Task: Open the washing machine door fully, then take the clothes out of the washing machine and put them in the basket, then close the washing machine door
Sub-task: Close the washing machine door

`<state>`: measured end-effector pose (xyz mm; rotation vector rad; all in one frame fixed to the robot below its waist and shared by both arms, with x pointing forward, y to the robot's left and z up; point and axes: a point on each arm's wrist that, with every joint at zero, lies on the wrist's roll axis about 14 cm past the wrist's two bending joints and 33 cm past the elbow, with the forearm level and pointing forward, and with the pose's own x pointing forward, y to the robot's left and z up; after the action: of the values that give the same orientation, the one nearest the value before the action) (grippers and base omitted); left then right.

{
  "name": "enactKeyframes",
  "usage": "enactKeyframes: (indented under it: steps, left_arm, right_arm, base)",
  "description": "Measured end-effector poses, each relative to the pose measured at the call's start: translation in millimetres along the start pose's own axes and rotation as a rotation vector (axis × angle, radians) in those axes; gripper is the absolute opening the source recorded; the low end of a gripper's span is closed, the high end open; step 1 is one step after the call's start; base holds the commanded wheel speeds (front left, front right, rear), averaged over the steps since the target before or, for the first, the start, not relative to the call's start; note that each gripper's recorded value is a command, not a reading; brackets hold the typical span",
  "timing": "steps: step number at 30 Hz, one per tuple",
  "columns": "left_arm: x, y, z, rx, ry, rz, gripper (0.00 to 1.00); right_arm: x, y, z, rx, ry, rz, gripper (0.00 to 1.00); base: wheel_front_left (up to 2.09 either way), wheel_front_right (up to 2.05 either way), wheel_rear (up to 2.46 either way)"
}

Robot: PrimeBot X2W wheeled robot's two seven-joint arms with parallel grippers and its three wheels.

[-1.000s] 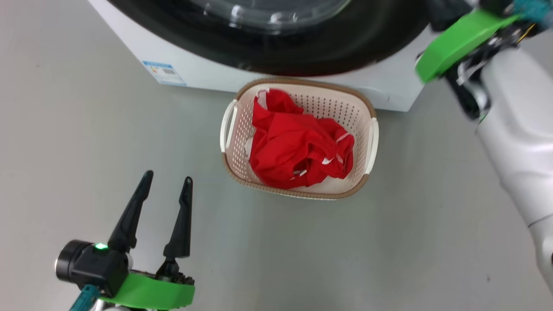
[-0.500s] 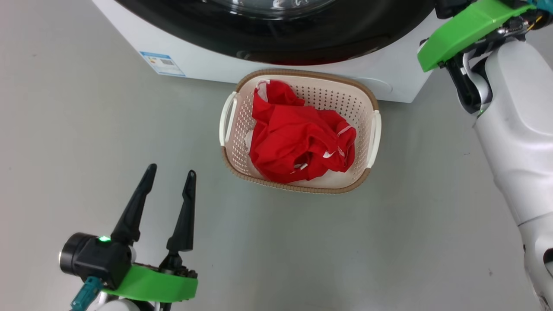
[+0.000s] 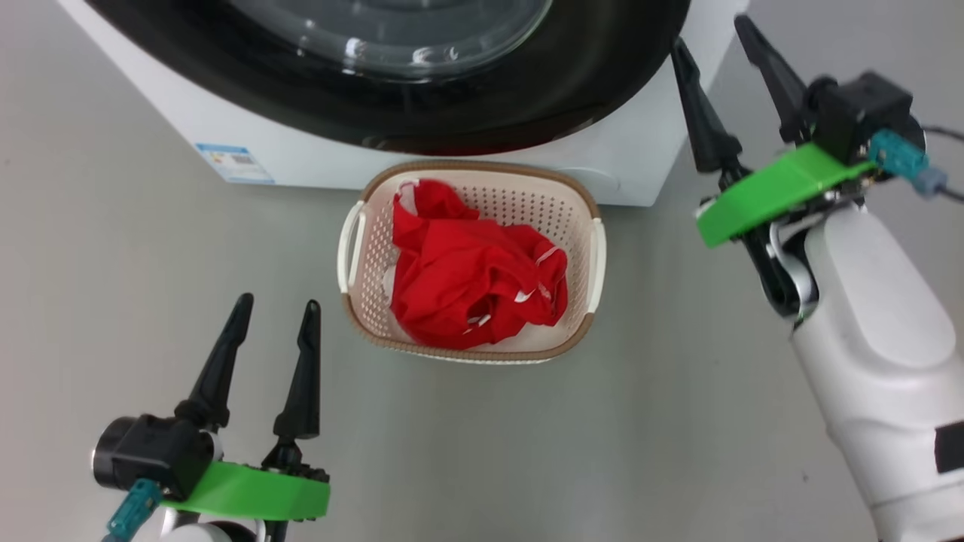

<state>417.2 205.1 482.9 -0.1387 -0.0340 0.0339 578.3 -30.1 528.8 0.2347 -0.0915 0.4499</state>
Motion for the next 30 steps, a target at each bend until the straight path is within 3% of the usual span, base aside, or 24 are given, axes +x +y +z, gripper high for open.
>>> enactKeyframes:
  steps: [16, 30]
  left_arm:
    - [1.1, -28.6, 36.2, -0.072, -0.102, -0.074, 1.00]
    - [-34.3, -44.9, 39.5, -0.072, -0.097, -0.123, 1.00]
  right_arm:
    - [-110.8, -29.5, 16.6, -0.017, -0.028, -0.193, 1.00]
    - [-201.6, -42.7, 42.4, -0.051, -0.087, -0.334, 1.00]
  base:
    - [0.00, 0.00, 0.00]
    - [0.00, 0.00, 0.00]
